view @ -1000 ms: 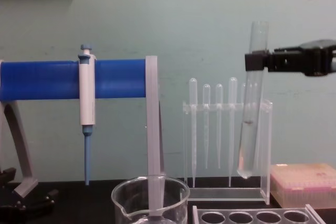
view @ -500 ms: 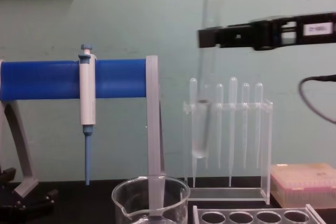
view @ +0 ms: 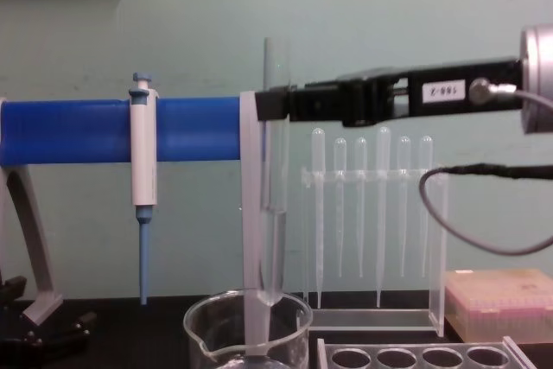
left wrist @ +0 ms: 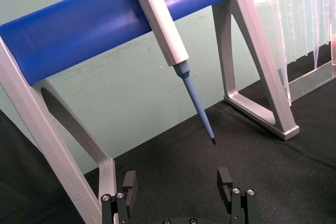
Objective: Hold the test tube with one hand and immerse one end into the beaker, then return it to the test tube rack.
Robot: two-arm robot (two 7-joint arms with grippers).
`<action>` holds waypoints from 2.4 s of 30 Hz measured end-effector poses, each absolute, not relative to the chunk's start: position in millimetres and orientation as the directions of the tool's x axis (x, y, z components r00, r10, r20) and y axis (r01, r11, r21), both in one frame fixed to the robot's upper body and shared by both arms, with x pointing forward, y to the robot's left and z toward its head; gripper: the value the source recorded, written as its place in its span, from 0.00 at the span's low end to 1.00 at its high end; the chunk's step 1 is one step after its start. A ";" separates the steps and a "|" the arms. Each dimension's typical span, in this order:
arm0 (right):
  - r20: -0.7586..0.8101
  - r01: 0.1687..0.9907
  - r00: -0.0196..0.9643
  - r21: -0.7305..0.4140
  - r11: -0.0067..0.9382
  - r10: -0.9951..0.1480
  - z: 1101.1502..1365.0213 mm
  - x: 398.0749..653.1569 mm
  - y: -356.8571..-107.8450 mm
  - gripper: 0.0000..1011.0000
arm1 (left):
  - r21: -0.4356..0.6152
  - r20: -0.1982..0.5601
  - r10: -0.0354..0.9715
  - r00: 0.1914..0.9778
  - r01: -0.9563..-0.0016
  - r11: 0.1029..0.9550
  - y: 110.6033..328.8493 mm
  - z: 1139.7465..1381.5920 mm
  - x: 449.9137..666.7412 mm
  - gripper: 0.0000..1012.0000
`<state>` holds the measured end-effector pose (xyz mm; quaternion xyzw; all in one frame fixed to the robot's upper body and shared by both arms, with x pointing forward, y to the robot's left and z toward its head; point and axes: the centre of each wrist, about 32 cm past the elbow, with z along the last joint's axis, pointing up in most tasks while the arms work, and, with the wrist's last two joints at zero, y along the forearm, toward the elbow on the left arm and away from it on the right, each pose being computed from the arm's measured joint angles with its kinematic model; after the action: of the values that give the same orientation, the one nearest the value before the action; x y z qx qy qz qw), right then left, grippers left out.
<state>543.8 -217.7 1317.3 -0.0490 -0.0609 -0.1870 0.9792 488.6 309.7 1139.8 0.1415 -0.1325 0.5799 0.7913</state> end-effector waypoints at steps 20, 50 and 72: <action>0.109 0.368 0.927 -0.093 0.925 -0.358 1271.4 556.6 -204.8 0.24 | 0.070 0.374 0.880 0.292 -0.955 0.287 309.7 1139.8 488.6 0.99; 0.120 0.403 0.913 -0.107 0.909 -0.391 1226.0 555.2 -201.9 0.24 | 0.070 0.374 0.880 0.292 -0.955 0.287 309.7 1139.8 488.6 0.99; 0.112 0.385 0.921 -0.121 0.915 -0.373 1214.1 554.3 -197.7 0.24 | 0.070 0.374 0.880 0.292 -0.955 0.287 309.7 1139.8 488.6 0.99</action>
<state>554.3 -197.7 1214.1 -0.0705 -0.0435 -0.1938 0.9775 488.6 309.7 1139.8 0.1415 -0.1324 0.5799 0.7913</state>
